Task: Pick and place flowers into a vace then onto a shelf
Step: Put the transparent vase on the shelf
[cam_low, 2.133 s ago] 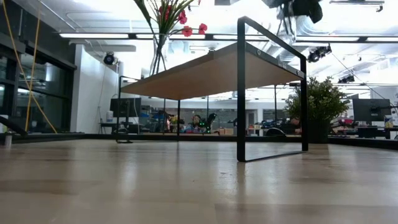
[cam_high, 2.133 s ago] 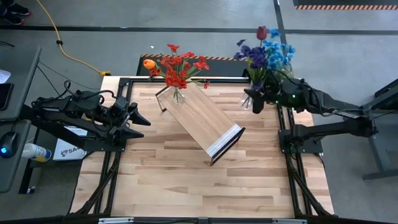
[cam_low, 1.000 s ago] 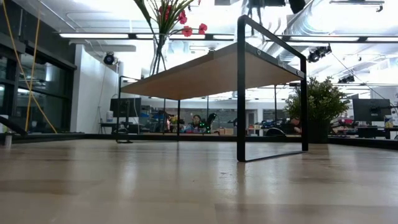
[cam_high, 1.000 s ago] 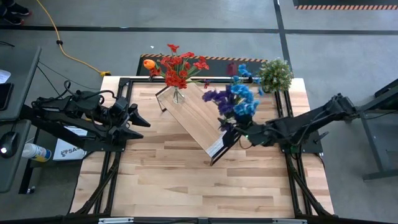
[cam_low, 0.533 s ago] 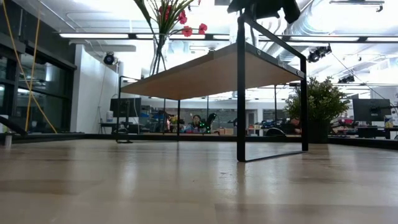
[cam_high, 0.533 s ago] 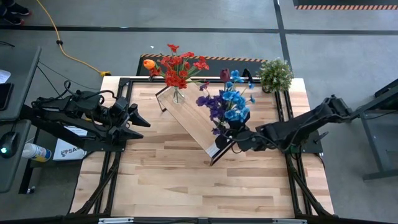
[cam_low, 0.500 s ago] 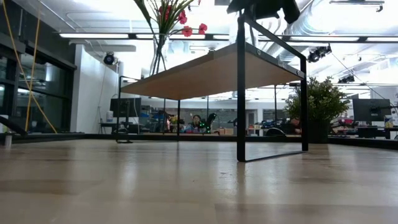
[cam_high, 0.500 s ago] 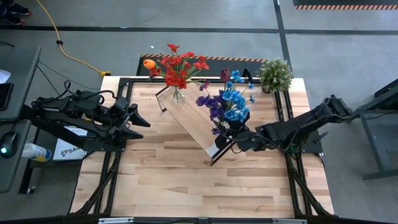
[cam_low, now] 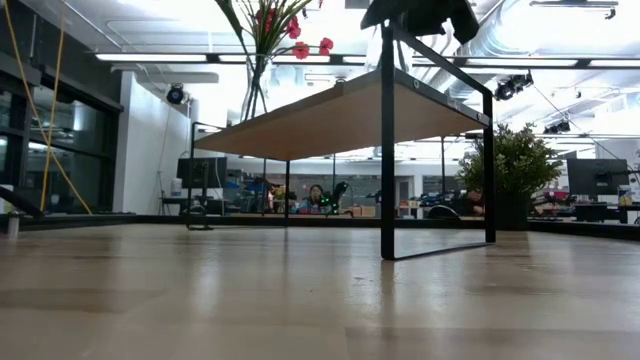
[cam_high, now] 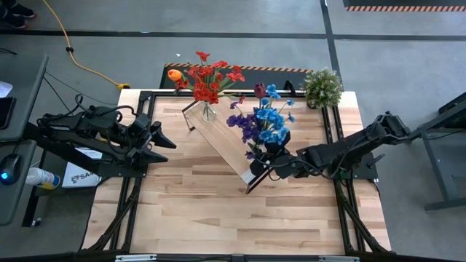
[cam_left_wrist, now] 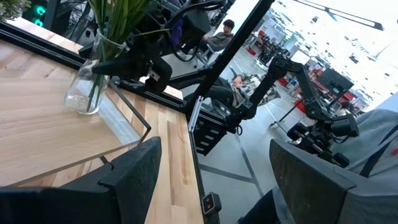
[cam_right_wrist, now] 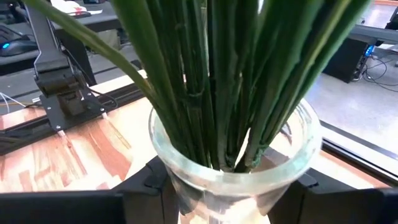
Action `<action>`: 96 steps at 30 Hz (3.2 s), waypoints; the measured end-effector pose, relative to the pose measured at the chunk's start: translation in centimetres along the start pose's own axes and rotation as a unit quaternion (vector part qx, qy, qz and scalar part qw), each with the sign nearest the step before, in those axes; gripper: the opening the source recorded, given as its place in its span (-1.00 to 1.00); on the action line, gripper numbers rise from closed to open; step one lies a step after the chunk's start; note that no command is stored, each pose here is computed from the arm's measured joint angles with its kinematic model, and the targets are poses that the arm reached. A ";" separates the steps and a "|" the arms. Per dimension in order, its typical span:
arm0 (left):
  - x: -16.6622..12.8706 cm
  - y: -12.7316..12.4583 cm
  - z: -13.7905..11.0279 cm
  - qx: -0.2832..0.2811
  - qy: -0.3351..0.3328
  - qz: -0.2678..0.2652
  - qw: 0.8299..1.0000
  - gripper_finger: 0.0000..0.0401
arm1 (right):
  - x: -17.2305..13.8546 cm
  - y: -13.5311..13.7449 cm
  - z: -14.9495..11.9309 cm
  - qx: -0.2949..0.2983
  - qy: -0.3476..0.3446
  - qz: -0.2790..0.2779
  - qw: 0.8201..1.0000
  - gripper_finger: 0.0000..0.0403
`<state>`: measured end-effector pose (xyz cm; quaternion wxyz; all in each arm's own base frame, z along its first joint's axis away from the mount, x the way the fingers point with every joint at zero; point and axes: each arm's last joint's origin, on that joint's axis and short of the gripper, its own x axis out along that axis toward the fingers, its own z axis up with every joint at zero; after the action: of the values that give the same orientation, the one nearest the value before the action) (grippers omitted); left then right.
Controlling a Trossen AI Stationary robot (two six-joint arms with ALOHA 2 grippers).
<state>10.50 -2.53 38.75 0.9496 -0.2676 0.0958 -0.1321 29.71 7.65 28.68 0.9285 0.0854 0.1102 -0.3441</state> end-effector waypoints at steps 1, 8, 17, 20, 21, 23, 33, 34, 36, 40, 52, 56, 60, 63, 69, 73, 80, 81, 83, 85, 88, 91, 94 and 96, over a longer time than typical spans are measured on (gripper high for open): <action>0.0 0.0 0.0 0.000 0.000 0.000 1.000 0.66 | 0.0 0.0 0.0 0.000 0.001 0.001 1.000 -0.22; 0.0 0.0 0.0 0.000 0.000 0.000 1.000 0.66 | 0.1 -0.1 -0.1 0.008 0.001 -0.004 1.000 -0.17; 0.0 0.0 0.0 0.000 0.000 0.000 1.000 0.66 | 0.1 -0.1 -0.1 0.012 0.003 0.001 1.000 -0.17; 0.0 0.0 0.0 0.000 0.000 0.000 1.000 0.66 | 0.1 0.0 -0.1 0.015 0.002 0.003 1.000 -0.13; 0.0 0.0 0.0 0.000 0.000 0.000 1.000 0.66 | 0.1 0.0 -0.1 0.015 0.003 0.004 1.000 -0.14; 0.0 0.0 0.0 0.000 0.000 0.000 1.000 0.66 | 0.1 0.0 -0.1 0.016 0.005 0.008 1.000 -0.18; 0.0 0.0 0.0 0.000 0.000 0.000 1.000 0.66 | 1.1 1.2 -1.0 0.026 0.003 0.023 0.999 -0.02; 0.0 0.0 0.0 0.000 0.000 0.000 1.000 0.66 | 1.2 1.3 -1.2 0.026 0.005 0.027 0.999 0.01; 0.0 0.0 0.0 0.000 0.000 0.000 1.000 0.66 | 1.3 1.5 -1.5 0.022 0.010 0.031 0.999 0.03; 0.0 0.0 0.0 0.000 0.002 -0.003 1.000 0.66 | 1.4 1.5 -1.5 0.020 0.011 0.030 0.999 0.04; 0.0 -0.1 0.0 0.001 0.007 -0.010 1.000 0.66 | 1.3 1.7 -1.7 -0.007 0.027 0.061 0.998 0.02; 0.0 -0.1 0.0 0.002 0.007 -0.010 1.000 0.66 | 1.3 1.7 -1.7 -0.007 0.028 0.064 0.998 0.02; 0.0 -0.1 0.0 0.002 0.007 -0.011 1.000 0.66 | 1.3 1.7 -1.7 -0.007 0.028 0.063 0.998 0.03; 0.0 -0.1 0.0 0.002 0.007 -0.011 1.000 0.66 | 1.3 1.7 -1.7 -0.012 0.029 0.063 0.998 0.04; 0.0 -0.1 -0.1 0.003 0.007 -0.011 1.000 0.66 | 1.3 1.6 -1.9 -0.022 0.035 0.058 0.997 0.15; 0.0 -0.1 -0.1 0.004 0.007 -0.011 1.000 0.66 | 1.3 1.6 -1.9 -0.034 0.035 0.058 0.997 0.25; 0.0 -0.1 -0.1 0.004 0.007 -0.011 1.000 0.66 | 1.1 1.4 -1.5 -0.040 0.031 0.061 0.997 0.34; 0.0 -0.1 -0.1 0.004 0.007 -0.011 1.000 0.66 | 1.0 1.3 -1.3 -0.041 0.031 0.062 0.997 0.35; 0.0 -0.1 -0.1 0.004 0.007 -0.011 1.000 0.66 | 0.8 1.1 -1.1 -0.046 0.031 0.061 0.997 0.35; 0.0 -0.1 -0.1 0.004 0.008 -0.011 1.000 0.66 | 0.6 0.8 -1.0 -0.054 0.035 0.059 0.996 0.35; 0.0 -0.1 -0.1 0.004 0.007 -0.011 1.000 0.66 | 0.4 0.5 -0.9 -0.056 0.042 0.056 0.996 0.36; 0.0 -0.1 -0.1 0.004 0.007 -0.011 1.000 0.66 | 0.4 0.5 -1.0 -0.058 0.047 0.057 0.996 0.36; 0.0 -0.1 0.0 0.004 0.007 -0.011 1.000 0.66 | 0.4 0.5 -1.0 -0.056 0.050 0.063 0.995 0.36; 0.0 -0.1 0.0 0.004 0.007 -0.011 1.000 0.66 | 0.4 0.5 -1.0 -0.057 0.051 0.064 0.995 0.37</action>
<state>10.47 -2.60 38.74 0.9485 -0.2637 0.0992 -0.1446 30.16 8.06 27.63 0.9451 0.0569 0.1709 -0.2727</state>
